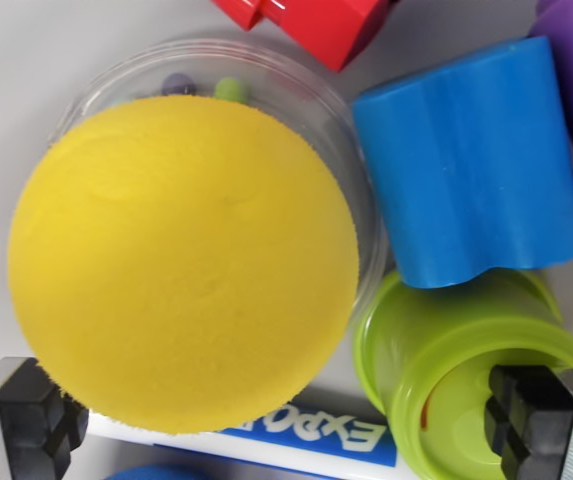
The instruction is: Pick an object from the bin
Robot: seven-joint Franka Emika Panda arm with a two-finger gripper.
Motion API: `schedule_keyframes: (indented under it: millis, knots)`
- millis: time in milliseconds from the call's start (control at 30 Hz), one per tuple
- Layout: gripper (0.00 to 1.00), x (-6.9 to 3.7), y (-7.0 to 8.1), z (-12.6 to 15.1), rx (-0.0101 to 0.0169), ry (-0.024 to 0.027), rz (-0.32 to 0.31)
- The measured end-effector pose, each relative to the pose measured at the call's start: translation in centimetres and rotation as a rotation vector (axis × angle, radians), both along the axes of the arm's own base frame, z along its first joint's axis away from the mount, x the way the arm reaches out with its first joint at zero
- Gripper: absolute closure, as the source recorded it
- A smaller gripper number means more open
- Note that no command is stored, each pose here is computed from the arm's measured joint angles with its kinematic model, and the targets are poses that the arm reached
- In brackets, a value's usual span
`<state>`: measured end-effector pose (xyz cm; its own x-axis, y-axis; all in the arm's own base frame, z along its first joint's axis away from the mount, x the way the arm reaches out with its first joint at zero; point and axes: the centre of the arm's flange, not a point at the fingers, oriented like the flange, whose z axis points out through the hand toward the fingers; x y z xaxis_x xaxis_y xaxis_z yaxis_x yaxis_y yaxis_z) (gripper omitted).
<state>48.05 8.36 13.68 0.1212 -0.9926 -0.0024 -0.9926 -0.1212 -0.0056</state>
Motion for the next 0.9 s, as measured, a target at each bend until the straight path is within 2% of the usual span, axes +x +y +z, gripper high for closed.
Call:
schedule_keyframes:
  millis: [333, 367, 900]
  knots:
    - [1.00, 0.00, 0.00, 0.00, 0.0000, 0.0000, 0.000]
    - [1.00, 0.27, 0.00, 0.40, 0.0014, -0.0094, -0.001]
    - [1.00, 0.27, 0.00, 0.41, 0.0014, -0.0095, -0.001]
